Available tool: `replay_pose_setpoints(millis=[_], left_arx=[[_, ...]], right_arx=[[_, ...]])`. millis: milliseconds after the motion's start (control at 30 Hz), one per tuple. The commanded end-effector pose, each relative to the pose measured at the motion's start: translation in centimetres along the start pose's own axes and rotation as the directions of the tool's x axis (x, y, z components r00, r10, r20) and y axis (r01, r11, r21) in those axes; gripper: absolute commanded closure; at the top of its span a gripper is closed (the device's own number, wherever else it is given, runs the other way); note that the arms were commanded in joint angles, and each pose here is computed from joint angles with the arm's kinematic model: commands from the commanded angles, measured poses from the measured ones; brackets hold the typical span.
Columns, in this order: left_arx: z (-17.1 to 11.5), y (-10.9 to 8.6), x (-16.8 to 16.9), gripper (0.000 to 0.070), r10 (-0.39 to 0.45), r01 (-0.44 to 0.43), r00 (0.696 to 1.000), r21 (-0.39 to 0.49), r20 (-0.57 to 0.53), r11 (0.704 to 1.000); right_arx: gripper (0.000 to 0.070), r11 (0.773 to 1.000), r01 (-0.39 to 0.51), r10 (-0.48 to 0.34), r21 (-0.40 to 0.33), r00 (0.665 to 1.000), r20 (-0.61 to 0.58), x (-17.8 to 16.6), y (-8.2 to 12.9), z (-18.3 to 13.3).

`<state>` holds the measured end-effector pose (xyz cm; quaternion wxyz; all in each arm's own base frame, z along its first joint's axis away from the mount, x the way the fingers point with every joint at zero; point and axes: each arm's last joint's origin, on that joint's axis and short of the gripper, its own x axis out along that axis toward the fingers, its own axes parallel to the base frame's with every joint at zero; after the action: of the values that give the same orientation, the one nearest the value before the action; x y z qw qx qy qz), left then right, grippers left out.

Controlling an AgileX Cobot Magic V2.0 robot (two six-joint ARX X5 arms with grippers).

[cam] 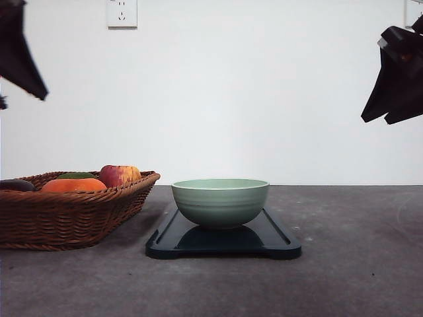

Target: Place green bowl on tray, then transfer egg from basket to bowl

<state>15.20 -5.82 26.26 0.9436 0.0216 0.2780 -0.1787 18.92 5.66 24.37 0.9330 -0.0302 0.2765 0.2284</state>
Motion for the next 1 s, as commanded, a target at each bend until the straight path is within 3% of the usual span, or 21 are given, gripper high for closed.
replay_pose_setpoints(millis=[0, 233, 267, 300, 333, 367, 967], left_arx=[[-0.36, 0.19, 0.01, 0.0275, 0.008, -0.008, 1.0, 0.0, 0.003, 1.0], [-0.53, 0.59, -0.14, 0.0275, 0.035, -0.035, 0.999, -0.006, 0.026, 0.999], [-0.53, 0.59, -0.14, 0.0321, 0.035, -0.035, 0.999, -0.004, 0.025, 0.999], [-0.53, 0.59, -0.14, 0.0435, 0.034, -0.034, 0.999, -0.003, 0.025, 0.999], [-0.52, 0.58, -0.14, 0.0655, 0.034, -0.034, 0.999, -0.003, 0.025, 0.999], [-0.49, 0.58, -0.16, 0.0694, 0.032, -0.032, 0.999, -0.006, 0.028, 0.999], [-0.64, 0.56, -0.32, 0.07, 0.032, -0.032, 0.999, -0.008, 0.014, 0.999]], right_arx=[[0.0433, 1.0, -0.012, 0.012, -0.008, 1.0, 0.0, 0.15, 0.07, 0.11], [0.0433, 0.999, -0.041, 0.041, -0.009, 0.999, 0.003, 0.15, 0.17, 0.12], [0.047, 0.999, -0.041, 0.041, -0.009, 0.999, 0.003, 0.14, 0.16, 0.12], [0.0544, 0.999, -0.041, 0.041, -0.009, 0.999, 0.004, 0.14, 0.16, 0.13], [0.0673, 0.999, -0.041, 0.041, -0.012, 0.999, 0.006, 0.14, 0.16, 0.16], [0.0691, 0.999, -0.041, 0.041, -0.012, 0.999, 0.011, 0.14, 0.16, 0.2], [0.0683, 0.998, -0.056, 0.057, -0.018, 0.998, 0.033, 0.13, 0.23, 0.42]])
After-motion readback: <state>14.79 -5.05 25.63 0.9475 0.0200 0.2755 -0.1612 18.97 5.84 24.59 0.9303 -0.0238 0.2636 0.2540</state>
